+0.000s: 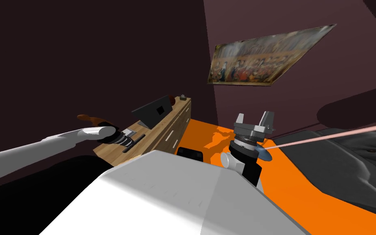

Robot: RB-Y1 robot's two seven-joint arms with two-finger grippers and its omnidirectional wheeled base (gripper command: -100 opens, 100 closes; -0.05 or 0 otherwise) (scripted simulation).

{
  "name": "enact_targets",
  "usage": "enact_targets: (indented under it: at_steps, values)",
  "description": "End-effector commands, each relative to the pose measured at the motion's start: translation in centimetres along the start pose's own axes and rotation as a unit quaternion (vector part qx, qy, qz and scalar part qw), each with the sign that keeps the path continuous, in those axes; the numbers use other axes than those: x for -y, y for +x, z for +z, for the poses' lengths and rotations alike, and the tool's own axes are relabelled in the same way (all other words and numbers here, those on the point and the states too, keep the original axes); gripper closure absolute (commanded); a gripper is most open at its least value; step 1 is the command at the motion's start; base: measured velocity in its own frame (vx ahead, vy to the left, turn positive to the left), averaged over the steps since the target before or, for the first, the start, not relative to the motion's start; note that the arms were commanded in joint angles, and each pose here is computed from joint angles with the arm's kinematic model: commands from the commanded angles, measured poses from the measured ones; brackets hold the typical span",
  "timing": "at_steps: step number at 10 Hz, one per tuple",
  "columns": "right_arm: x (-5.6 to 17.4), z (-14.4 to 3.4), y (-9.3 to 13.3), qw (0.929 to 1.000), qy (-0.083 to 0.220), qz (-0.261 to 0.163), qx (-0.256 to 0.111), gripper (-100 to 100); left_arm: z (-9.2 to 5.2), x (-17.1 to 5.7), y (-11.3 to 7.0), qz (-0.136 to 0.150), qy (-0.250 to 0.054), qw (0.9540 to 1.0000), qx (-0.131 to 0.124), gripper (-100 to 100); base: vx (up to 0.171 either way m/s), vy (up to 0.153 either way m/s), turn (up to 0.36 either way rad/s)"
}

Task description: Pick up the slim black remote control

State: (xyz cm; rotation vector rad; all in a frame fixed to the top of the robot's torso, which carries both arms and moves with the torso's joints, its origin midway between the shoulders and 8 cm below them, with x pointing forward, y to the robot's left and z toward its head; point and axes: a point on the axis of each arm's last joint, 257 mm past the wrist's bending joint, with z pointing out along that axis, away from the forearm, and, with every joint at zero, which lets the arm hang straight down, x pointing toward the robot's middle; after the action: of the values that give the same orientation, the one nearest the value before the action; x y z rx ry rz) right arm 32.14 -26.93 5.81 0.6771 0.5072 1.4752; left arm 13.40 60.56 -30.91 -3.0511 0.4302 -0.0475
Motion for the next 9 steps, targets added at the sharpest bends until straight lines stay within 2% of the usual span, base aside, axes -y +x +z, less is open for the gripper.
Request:
enact_targets:
  at_steps: [1,5,8,9]
  values:
    - [0.0,0.0,0.0,1.0000,0.000,0.000,0.000,0,-0.3,-0.4,0.9,0.008,0.001,1.0000,-0.001,100,0.022,0.030,0.120]
    - [0.0,0.0,0.0,1.0000,0.000,0.000,0.000,0,-1.4,-1.0,2.3,0.021,0.010,0.9997,-0.001,100,0.020,0.022,0.078]
    - [0.0,0.0,0.0,1.0000,0.000,0.000,0.000,0,-1.6,-1.2,2.4,0.024,0.011,0.9997,0.001,100,0.014,0.018,0.039]
    - [0.0,0.0,0.0,1.0000,0.000,0.000,0.000,0,-1.6,-1.2,2.3,0.024,0.011,0.9997,0.002,0,0.000,0.000,0.000]
